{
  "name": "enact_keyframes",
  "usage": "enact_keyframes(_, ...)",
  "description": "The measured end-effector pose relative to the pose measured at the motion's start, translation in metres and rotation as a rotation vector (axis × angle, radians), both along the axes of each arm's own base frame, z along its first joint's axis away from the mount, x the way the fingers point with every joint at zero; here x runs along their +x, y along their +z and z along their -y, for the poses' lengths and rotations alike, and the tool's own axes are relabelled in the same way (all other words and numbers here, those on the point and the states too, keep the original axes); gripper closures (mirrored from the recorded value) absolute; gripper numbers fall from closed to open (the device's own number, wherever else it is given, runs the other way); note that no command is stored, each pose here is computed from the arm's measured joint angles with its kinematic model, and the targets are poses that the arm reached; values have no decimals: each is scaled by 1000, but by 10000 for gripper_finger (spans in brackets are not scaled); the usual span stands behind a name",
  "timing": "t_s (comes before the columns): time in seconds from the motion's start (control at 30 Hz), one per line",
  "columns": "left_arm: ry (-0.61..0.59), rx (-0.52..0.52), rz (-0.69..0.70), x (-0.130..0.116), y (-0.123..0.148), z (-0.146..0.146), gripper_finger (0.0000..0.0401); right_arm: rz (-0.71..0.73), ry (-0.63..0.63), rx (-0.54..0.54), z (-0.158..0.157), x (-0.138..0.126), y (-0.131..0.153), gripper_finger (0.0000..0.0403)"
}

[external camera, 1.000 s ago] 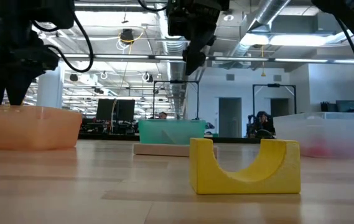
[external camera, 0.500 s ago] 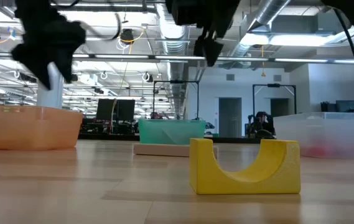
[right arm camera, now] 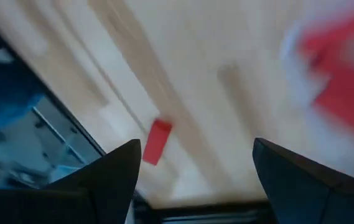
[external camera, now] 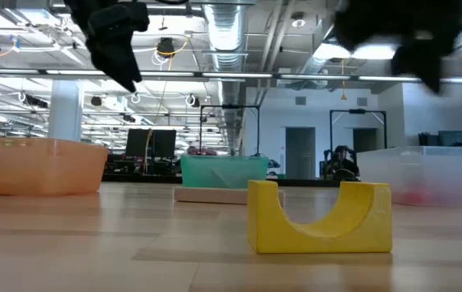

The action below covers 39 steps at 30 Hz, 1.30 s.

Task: Sort & place blocks by color
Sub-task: Put the red block into the green bin

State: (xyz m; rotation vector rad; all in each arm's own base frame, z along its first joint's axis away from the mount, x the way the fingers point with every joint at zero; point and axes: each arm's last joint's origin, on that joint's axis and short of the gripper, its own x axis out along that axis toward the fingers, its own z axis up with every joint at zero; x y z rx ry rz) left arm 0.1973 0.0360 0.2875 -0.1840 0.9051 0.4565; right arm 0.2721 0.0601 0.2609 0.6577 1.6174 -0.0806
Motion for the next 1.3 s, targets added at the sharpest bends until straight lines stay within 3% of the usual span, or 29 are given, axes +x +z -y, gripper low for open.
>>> enact_keyframes(0.2, -70, 39, 85, 4, 7, -22, 37, -169, -286, 26, -52, -44, -38, 74)
enact_keyframes(0.4, -73, 22, 145, 6, 9, -38, 37, -237, -408, 42, -90, -56, -57, 74)
enact_keyframes(0.7, -48, -20, 171, 2, 10, -48, 37, -274, -291, 34, -134, -47, -111, 74)
enact_keyframes(0.97, -17, -47, 183, 2, 10, -48, 37, -329, -271, 1, -143, -43, -141, 83)
enact_keyframes(1.13, 1, -59, 191, 2, 10, -48, 37, -343, -262, -20, -141, -44, -142, 149)
enact_keyframes(1.3, 10, -65, 194, 2, 10, -48, 37, -295, -271, -91, -133, -50, -129, 283)
